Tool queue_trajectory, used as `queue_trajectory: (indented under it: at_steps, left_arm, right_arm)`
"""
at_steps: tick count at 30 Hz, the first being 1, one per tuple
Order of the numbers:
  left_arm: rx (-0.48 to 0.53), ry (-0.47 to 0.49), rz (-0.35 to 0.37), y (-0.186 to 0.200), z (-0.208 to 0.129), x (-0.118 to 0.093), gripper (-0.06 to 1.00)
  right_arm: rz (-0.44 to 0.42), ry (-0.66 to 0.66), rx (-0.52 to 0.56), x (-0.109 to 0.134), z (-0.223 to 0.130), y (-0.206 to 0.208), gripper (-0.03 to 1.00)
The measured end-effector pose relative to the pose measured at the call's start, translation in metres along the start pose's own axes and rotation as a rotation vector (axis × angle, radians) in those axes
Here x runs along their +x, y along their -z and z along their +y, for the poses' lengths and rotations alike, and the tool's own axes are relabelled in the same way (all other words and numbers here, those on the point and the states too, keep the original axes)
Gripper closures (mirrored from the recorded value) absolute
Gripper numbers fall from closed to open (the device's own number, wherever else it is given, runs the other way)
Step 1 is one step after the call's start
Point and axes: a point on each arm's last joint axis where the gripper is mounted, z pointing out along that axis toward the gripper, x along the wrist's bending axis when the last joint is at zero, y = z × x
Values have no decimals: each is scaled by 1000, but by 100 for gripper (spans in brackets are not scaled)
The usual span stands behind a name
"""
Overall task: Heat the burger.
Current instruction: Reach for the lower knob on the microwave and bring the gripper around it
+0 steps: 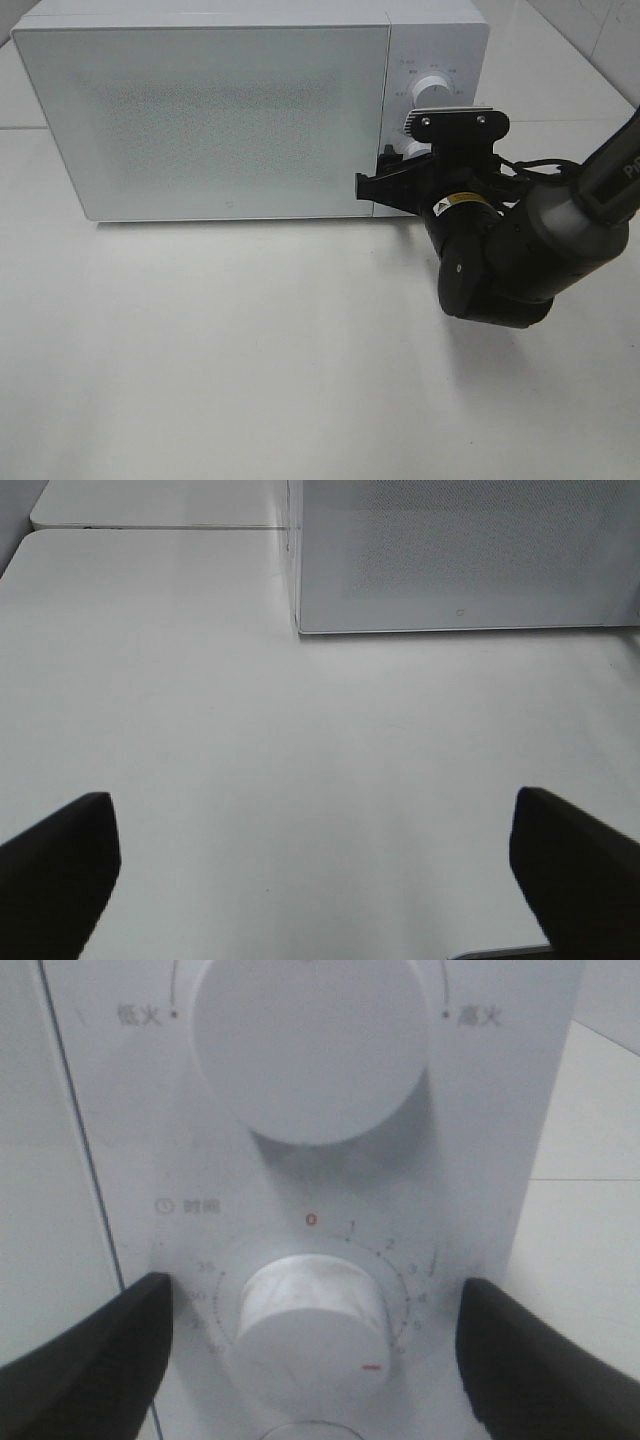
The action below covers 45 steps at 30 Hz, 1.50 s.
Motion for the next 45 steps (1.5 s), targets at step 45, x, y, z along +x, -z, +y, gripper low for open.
queue_trajectory:
  at_steps: [45]
  left_arm:
    - [0, 0, 0, 0, 0, 0, -3]
  right_arm:
    - [77, -528, 39, 4, -6, -1, 53]
